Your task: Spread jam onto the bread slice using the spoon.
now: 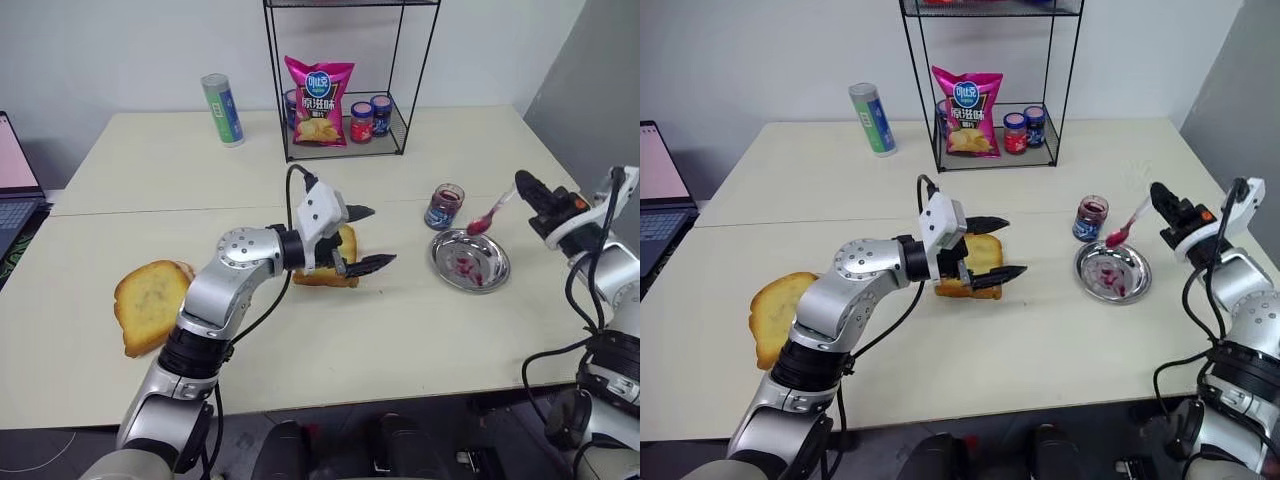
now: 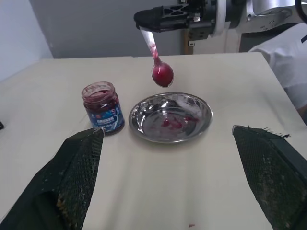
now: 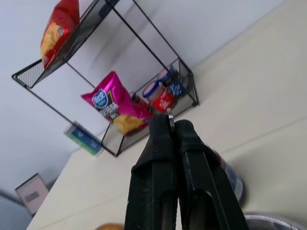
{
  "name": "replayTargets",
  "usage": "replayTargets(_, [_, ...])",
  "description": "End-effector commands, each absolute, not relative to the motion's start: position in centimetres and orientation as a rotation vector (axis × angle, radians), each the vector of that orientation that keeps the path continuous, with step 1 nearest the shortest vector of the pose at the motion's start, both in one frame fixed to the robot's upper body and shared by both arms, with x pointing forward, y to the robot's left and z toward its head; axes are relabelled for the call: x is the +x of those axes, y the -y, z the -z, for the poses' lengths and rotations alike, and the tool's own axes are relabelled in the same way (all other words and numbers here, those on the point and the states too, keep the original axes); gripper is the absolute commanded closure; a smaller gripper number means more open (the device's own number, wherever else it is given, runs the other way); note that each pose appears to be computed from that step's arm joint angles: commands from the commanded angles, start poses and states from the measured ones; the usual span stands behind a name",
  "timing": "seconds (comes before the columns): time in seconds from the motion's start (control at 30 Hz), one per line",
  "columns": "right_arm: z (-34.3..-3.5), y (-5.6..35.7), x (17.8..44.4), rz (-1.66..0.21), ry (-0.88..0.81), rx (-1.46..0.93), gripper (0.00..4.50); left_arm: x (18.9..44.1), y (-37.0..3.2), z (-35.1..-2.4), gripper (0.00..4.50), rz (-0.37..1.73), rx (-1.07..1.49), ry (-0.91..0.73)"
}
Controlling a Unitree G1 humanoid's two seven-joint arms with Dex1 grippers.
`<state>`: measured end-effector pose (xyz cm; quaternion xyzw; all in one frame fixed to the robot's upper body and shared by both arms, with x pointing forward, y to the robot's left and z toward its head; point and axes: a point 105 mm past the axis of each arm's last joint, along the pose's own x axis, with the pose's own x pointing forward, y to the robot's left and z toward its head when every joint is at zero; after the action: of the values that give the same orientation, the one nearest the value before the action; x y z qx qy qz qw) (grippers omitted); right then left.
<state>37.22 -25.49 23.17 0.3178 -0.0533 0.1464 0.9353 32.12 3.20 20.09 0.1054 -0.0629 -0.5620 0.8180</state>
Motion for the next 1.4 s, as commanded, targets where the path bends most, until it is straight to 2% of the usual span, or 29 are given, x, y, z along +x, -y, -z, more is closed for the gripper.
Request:
replayTargets(0.03, [-28.0, 24.7, 38.4, -0.263, 0.266, 0.515, 4.49, 31.9, -2.3, -22.1, 0.00, 1.193, 0.140, 0.214])
replayTargets(0.13, [-29.1, 24.4, 39.8, -0.235, 0.310, 0.473, 4.49, 31.9, -1.8, -22.3, 0.00, 1.193, 0.125, 0.224])
replayTargets(0.33, [-29.1, 24.3, 42.0, -0.186, 0.336, 0.343, 4.49, 32.0, -1.8, -22.3, 0.00, 1.183, 0.133, 0.232])
replayTargets(0.5, [-27.9, 23.4, 43.3, -0.192, 0.326, 0.224, 4.49, 31.9, -1.9, -22.3, 0.00, 1.175, 0.135, 0.232])
replayTargets(1.07, [-23.7, 20.7, 44.9, -0.235, 0.292, 0.012, 4.49, 31.7, -1.9, -22.5, 0.00, 1.165, 0.147, 0.236])
replayTargets(1.23, [-22.1, 20.4, 45.2, -0.238, 0.260, 0.004, 4.49, 31.7, -1.9, -22.6, 0.00, 1.166, 0.150, 0.237])
replayTargets(1.4, [-21.1, 20.7, 45.6, -0.205, 0.222, 0.150, 4.49, 31.6, -1.9, -22.6, 0.00, 1.165, 0.155, 0.239])
